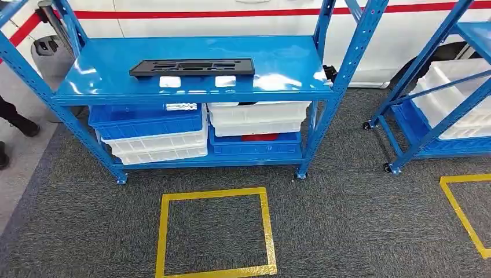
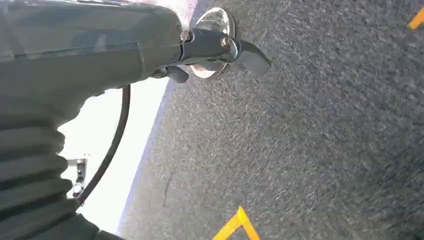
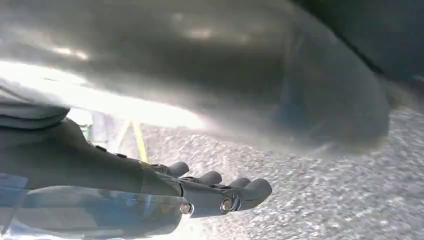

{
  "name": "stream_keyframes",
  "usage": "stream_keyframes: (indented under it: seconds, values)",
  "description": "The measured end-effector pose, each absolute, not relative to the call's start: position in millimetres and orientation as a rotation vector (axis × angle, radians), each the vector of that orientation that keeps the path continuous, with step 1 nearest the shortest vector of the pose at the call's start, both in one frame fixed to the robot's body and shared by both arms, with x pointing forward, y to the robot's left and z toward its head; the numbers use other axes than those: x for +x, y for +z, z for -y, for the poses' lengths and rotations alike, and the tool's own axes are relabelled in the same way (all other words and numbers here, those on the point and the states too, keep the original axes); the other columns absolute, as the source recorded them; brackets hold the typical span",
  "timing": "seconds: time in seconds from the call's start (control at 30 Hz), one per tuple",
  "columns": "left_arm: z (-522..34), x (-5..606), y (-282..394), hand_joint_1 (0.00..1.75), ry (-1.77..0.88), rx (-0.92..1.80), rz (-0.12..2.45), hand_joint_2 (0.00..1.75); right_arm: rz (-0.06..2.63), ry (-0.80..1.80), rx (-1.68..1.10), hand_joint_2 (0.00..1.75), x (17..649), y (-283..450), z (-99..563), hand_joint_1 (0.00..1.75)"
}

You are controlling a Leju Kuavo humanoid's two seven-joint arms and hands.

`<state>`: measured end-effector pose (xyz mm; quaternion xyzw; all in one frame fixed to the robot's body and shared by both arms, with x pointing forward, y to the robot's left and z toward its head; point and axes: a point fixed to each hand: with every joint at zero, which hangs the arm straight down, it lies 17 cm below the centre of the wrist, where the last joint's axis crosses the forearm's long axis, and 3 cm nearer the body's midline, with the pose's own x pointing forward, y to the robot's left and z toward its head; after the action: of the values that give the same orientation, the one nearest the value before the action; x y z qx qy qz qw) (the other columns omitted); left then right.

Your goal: Take the parts from the cabinet and place them on the table.

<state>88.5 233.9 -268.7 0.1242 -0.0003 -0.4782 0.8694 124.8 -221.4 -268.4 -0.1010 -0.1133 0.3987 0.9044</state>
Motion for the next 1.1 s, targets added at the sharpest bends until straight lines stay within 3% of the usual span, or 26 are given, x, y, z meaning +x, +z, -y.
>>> stream_keyframes:
  seconds: [0.13,0.17,0.7,0.73,1.1]
  values:
    - [-228,84,-271,0.00,-0.982,0.230,0.025,0.00,0.290,0.797,-0.186,0.00,133,-266,211,0.00]
    - [-227,81,-271,0.00,-0.976,0.225,0.028,1.75,0.296,0.789,-0.183,0.00,135,-266,210,0.00]
    - [-233,117,-270,0.00,-0.799,0.284,0.261,1.75,0.289,0.738,-0.056,0.00,125,-266,193,0.00]
    - [-234,118,-270,0.00,-0.780,0.277,0.270,0.00,0.292,0.750,-0.047,0.00,124,-265,191,0.00]
    - [-254,123,-270,0.00,-0.682,0.298,0.274,0.00,0.283,0.809,-0.037,0.00,122,-265,189,0.00]
